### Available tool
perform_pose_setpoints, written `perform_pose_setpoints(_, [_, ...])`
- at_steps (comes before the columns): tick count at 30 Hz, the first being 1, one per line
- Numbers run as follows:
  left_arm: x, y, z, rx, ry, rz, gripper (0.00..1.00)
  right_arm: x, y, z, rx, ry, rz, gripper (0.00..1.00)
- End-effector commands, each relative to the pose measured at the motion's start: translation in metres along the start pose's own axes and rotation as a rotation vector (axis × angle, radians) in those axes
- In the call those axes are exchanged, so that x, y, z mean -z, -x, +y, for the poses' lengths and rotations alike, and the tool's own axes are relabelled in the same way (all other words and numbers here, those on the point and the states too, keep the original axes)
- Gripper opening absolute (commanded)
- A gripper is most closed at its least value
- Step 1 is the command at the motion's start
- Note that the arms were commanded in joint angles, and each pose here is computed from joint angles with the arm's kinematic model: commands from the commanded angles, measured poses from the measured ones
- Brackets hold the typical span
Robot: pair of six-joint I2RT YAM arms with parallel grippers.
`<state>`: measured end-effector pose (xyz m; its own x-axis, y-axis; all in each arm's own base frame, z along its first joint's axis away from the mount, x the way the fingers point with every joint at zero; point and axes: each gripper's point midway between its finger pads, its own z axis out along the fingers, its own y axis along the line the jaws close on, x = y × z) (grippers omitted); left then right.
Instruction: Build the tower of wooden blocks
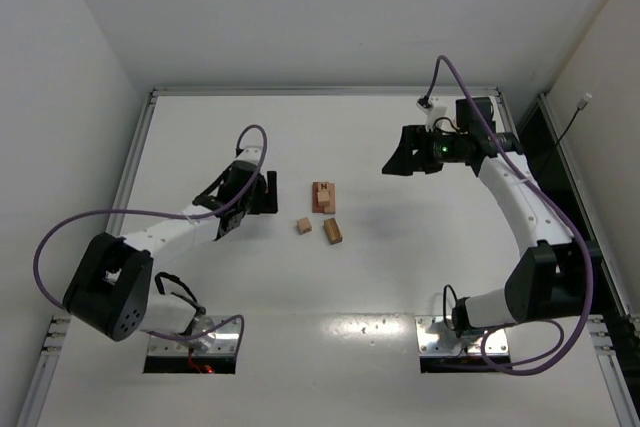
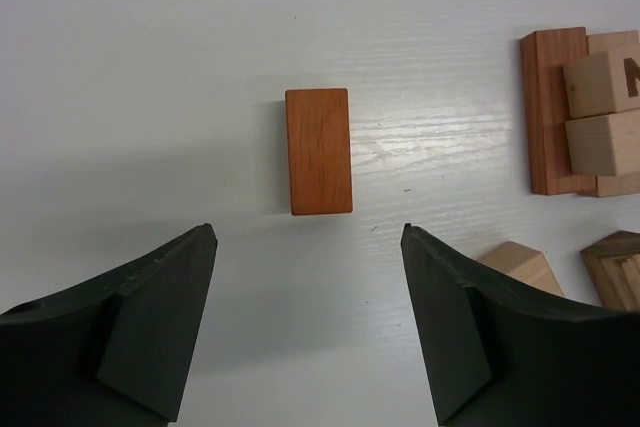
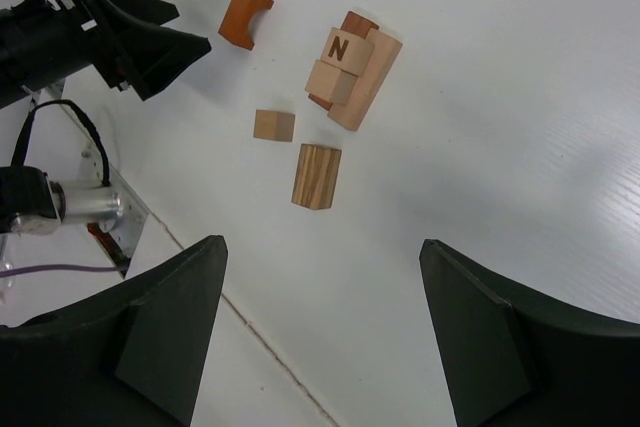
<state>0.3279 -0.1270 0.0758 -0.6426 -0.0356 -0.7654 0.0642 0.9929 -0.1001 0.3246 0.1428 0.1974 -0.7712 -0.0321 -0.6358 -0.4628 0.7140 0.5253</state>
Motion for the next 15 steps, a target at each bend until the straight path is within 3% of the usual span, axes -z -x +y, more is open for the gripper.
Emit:
perform_pose_setpoints(1, [-0.007, 0.017, -0.014, 0.025, -0.044, -0.061, 0.72, 0.005, 0.01, 0.009, 0.068, 0.018, -0.047, 0.75])
perform_pose_setpoints(8, [-0.023, 0.014, -0.019, 0.01, -0.03, -0.026, 0.72, 0.0, 0.008, 0.005, 0.055, 0.017, -0.032, 0.75])
perform_pose_setpoints(15, [-0.044, 0.013, -0.019, 0.007, 0.016, 0.012, 0.66, 0.0, 0.008, 0.005, 0.055, 0.017, -0.032, 0.75])
